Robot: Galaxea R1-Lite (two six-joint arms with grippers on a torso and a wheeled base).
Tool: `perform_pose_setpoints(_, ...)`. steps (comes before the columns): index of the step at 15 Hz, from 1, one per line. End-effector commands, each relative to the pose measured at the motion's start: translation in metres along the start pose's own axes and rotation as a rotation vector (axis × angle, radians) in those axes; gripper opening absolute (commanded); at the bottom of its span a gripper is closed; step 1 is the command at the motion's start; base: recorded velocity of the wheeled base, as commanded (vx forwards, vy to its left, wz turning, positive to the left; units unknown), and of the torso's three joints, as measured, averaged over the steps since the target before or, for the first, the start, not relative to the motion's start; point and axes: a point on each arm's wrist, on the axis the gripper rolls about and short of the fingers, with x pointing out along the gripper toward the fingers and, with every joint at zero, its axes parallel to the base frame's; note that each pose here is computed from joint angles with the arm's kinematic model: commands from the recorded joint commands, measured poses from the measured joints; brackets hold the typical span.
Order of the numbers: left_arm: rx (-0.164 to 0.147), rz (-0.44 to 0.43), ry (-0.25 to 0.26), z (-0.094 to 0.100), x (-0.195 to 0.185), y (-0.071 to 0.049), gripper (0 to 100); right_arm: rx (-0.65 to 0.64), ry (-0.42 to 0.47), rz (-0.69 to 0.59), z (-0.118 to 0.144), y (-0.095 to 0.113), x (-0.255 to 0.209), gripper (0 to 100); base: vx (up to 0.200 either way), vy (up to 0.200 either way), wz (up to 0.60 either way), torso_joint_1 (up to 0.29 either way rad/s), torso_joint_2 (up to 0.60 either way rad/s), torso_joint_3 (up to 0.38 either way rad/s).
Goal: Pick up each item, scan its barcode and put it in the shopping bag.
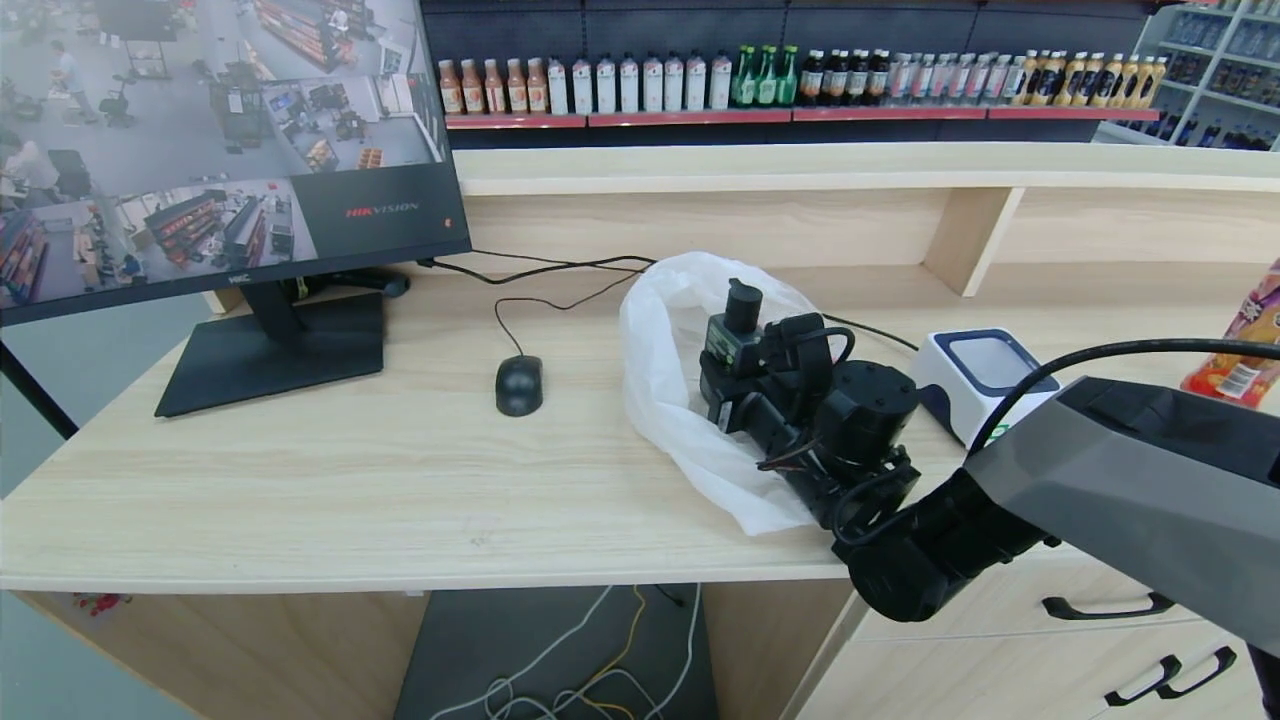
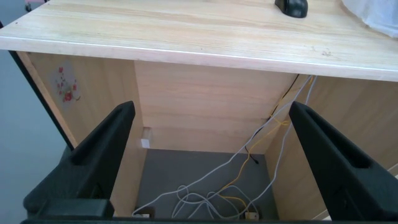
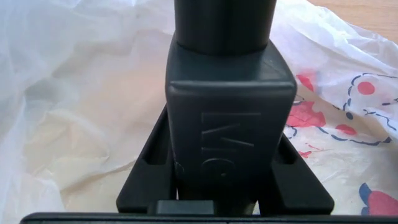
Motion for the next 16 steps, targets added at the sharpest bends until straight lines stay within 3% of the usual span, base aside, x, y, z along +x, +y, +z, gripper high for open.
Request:
perform_pose_setpoints(1,-0.001,0.001,0.000,0.000,0.000,0.000,100,-0.001,0.010,0.001,-0.003,0.000,0.000,0,0.000,0.000,0.00,0.000,0.00,0.000)
perform_pose_setpoints(7,-0.001,0.001,0.000,0.000,0.000,0.000,100,0.000,0.002,0.001,0.000,0.000,0.000,0,0.000,0.000,0.00,0.000,0.00,0.000)
perform_pose_setpoints(8,-0.001,0.001,0.000,0.000,0.000,0.000,100,0.001,-0.002,0.001,0.002,0.001,-0.001,100,0.000,0.000,0.00,0.000,0.00,0.000)
perform_pose_setpoints(12,-0.001,0.001,0.000,0.000,0.000,0.000,100,0.015,-0.064,-0.005,0.020,-0.001,-0.005,100,0.000,0.000,0.00,0.000,0.00,0.000)
perform_pose_setpoints(16,-0.001,0.001,0.000,0.000,0.000,0.000,100,0.014,-0.062,-0.002,0.040,-0.005,-0.026,100,0.000,0.000,0.00,0.000,0.00,0.000)
